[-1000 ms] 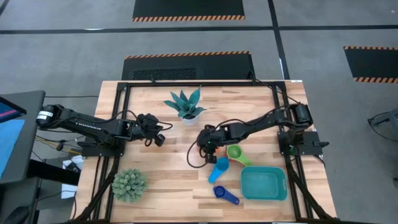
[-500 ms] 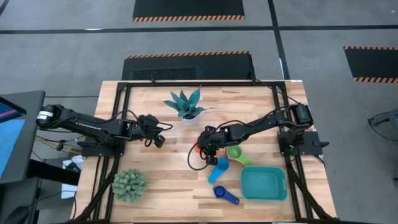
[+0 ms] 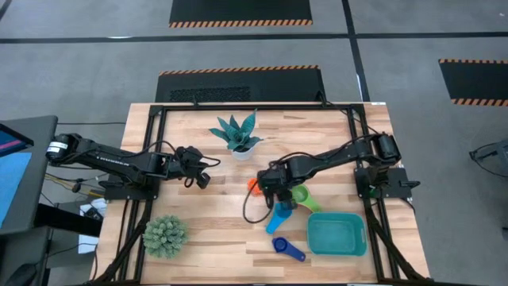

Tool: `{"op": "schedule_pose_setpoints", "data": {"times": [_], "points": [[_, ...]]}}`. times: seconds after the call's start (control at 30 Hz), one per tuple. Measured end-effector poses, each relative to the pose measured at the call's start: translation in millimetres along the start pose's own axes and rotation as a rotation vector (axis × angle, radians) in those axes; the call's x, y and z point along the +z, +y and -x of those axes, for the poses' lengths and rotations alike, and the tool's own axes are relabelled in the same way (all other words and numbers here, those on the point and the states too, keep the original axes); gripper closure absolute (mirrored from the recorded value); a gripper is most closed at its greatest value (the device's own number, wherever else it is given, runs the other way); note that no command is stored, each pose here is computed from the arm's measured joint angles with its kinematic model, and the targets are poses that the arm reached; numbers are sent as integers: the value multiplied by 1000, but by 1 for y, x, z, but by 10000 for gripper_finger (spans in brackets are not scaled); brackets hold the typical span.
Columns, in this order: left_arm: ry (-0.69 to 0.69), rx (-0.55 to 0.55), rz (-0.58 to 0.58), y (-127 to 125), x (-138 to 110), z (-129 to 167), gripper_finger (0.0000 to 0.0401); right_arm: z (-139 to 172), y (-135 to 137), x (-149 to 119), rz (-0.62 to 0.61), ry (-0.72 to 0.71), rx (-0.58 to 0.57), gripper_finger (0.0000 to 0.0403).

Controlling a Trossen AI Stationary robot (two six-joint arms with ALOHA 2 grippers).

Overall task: Nest measuring cups in basket
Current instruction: Stack the light blue measuring cup on top of the green measuring cup

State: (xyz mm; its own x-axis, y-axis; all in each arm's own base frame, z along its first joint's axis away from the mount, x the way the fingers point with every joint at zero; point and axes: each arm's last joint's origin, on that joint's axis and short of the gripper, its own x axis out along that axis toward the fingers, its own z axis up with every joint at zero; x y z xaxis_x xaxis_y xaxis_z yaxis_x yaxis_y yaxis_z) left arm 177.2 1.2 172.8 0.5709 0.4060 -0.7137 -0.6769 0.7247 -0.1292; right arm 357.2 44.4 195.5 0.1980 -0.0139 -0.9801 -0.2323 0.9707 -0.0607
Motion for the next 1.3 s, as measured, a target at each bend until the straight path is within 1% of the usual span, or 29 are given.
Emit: {"op": "schedule_pose_setpoints", "data": {"times": [0.07, 0.13, 0.27, 0.43, 0.57, 0.7, 0.93, 1.03, 1.17, 1.3], "points": [[-3, -3, 2, 0, 0, 0, 401, 0, 5, -3, -19, 40, -12, 208], [-5, -4, 3, 0, 1, 0, 401, 0, 13, 1, -23, 1, -13, 216], [-4, -4, 6, 0, 0, 0, 401, 2, 34, 11, 28, -90, -2, 232], [-5, -4, 7, 0, 0, 0, 401, -4, 57, 10, 84, -124, -4, 247], [-8, -6, 10, -1, 1, 0, 401, -7, 66, 19, 92, -269, -77, 258], [-7, -6, 10, -1, 1, 0, 401, -7, 71, 27, 92, -377, -85, 271], [-6, -7, 10, -1, 1, 0, 401, -9, 74, 27, 93, -373, -81, 289], [-6, -8, 21, -1, 1, 0, 401, -27, 79, 34, 83, -397, -69, 292], [0, -3, 35, 0, 0, 0, 401, -44, 83, 41, 104, -350, -105, 292], [1, -7, 36, 0, 0, 0, 401, -45, 85, 43, 119, -305, -105, 292]]}}
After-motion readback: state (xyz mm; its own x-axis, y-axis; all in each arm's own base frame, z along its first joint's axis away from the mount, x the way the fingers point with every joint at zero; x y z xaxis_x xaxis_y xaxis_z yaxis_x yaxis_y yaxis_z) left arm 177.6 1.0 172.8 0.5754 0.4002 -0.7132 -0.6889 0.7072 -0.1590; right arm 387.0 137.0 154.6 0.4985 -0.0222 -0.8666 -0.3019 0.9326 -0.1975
